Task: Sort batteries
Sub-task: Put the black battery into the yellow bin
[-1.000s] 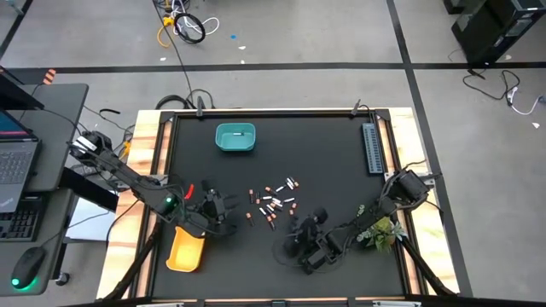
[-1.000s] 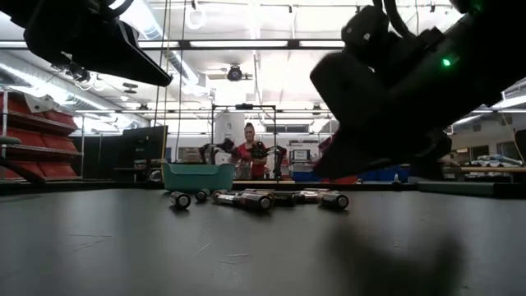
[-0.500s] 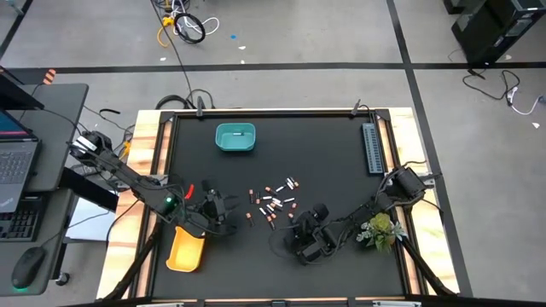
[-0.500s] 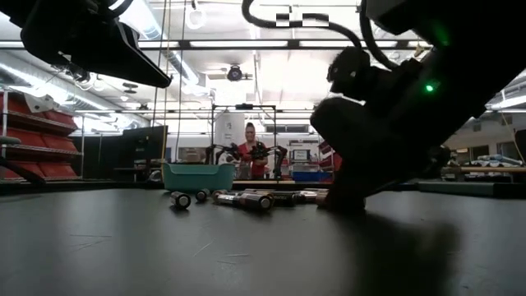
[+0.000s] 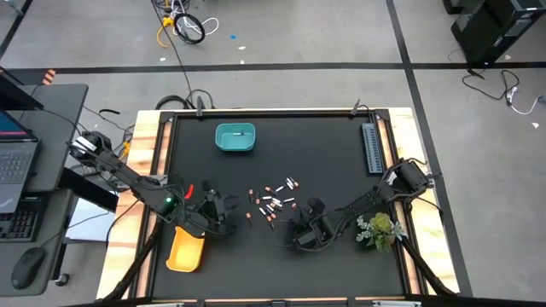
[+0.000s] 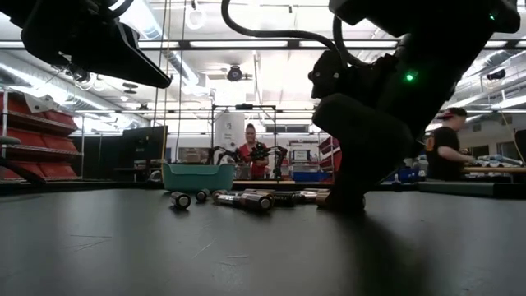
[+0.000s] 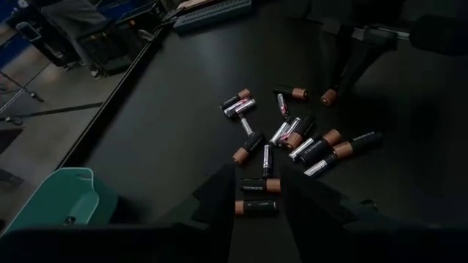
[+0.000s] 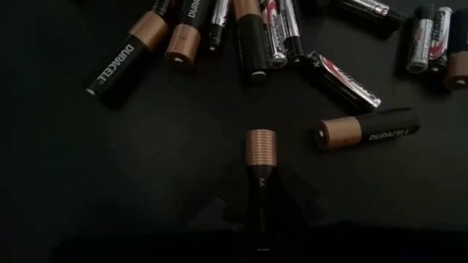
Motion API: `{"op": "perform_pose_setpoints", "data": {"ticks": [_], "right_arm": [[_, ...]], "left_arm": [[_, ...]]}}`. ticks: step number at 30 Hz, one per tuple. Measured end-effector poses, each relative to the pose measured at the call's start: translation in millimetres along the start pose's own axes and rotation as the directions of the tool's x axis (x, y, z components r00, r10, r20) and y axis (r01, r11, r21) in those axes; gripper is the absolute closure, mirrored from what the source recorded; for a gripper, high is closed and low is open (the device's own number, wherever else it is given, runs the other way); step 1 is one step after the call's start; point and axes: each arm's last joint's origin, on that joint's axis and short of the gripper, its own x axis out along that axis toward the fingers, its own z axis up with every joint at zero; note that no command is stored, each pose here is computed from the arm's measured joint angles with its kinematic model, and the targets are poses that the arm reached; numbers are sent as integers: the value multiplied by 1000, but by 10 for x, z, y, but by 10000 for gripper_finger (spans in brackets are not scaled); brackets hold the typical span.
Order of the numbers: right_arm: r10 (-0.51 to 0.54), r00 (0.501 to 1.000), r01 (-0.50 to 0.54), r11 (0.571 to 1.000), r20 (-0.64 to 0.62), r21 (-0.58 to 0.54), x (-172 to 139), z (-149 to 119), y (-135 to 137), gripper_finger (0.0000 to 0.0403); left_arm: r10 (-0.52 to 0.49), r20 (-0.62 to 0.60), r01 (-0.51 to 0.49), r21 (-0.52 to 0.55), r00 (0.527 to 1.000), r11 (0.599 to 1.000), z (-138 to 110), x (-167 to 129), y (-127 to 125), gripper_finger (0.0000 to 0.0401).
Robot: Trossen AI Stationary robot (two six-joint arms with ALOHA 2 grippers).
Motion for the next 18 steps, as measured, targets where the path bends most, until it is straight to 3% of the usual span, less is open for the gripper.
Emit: {"op": "perform_pose_setpoints", "data": {"ticks": [11, 18], "right_arm": [[20, 998, -12, 992, 61, -127, -211, 113, -62, 373], [20, 993, 4, 980, 119, -198, -331, 222, -110, 373]], "left_arm": [[16, -29, -14, 69, 999, 997, -63, 63, -58, 277], [10, -34, -12, -36, 999, 999, -49, 188, -47, 277]]}}
